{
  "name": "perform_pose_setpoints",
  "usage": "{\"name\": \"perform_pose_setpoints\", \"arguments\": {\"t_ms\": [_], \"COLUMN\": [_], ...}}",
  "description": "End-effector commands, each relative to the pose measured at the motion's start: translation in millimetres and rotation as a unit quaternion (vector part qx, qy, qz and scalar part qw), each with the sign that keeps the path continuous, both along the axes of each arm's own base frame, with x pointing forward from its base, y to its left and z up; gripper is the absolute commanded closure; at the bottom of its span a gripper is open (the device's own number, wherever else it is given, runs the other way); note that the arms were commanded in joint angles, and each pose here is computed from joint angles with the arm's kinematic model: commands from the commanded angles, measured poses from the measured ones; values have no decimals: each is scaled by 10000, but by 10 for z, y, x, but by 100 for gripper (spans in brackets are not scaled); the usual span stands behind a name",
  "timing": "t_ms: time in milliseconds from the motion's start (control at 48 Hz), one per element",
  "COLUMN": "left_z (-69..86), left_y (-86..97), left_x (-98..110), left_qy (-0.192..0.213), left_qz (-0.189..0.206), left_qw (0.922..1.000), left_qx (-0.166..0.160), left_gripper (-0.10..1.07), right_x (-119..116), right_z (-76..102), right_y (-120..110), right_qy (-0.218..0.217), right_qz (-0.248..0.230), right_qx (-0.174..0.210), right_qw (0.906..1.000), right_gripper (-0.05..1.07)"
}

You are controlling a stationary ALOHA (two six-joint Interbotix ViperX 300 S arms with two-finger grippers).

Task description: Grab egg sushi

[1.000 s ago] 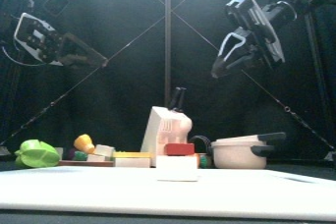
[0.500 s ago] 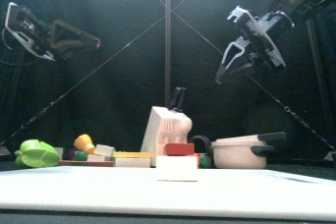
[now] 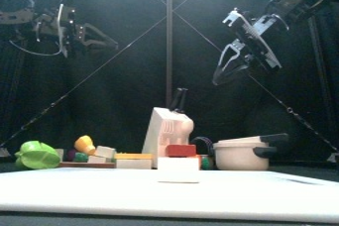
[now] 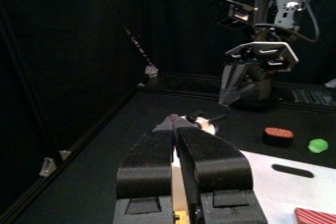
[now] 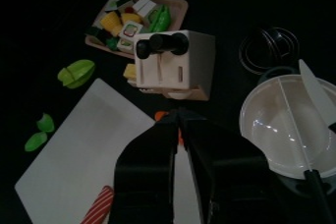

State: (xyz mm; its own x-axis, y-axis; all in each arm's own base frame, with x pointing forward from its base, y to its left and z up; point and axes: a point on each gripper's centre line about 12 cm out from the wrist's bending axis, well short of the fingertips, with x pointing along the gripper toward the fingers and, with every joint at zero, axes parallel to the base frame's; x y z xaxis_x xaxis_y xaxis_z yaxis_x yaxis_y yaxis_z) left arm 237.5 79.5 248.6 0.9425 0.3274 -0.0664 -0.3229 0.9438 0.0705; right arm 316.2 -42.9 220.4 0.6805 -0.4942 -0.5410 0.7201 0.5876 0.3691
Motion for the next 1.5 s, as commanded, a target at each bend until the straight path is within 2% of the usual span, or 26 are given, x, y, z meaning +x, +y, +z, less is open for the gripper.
{"name": "perform_pose_setpoints", "arguments": {"t_ms": [0,146,271,500,625,750,896,979,1188,1479], "left_z": [-144,-278,-313,-500,-619,-709,-753,-803,-1081,-1317], "left_y": [-19,-79,-130,-136,-107,-74,-46,-24,42,82], "left_x": [-22,-8,69,277,430,541,667,749,906,1040], "left_qy": [465,1165,1405,1828,2082,2285,2436,2530,3071,3523], "left_qz": [-68,-231,-401,-533,-558,-548,-533,-524,-493,-484], "left_qw": [9989,9927,9891,9814,9760,9712,9672,9646,9479,9308], "left_qx": [-56,-195,-157,-236,-304,-383,-477,-527,-696,-846], "left_gripper": [59,58,57,54,41,24,5,0,-2,-2], "right_x": [57,73,73,62,61,60,43,28,6,7], "right_z": [55,24,-9,-109,-114,-122,-167,-202,-285,-333], "right_y": [-18,-36,-48,-48,-56,-61,-61,-62,-49,-47], "right_qy": [-75,-36,10,167,182,194,263,317,447,521], "right_qz": [-33,-147,-204,-202,-193,-187,-187,-188,-166,-161], "right_qx": [-6,93,152,137,92,82,77,74,65,63], "right_qw": [10000,9998,9997,9996,9996,9996,9994,9993,9988,9985], "right_gripper": [51,51,51,51,51,51,51,51,51,51]}}
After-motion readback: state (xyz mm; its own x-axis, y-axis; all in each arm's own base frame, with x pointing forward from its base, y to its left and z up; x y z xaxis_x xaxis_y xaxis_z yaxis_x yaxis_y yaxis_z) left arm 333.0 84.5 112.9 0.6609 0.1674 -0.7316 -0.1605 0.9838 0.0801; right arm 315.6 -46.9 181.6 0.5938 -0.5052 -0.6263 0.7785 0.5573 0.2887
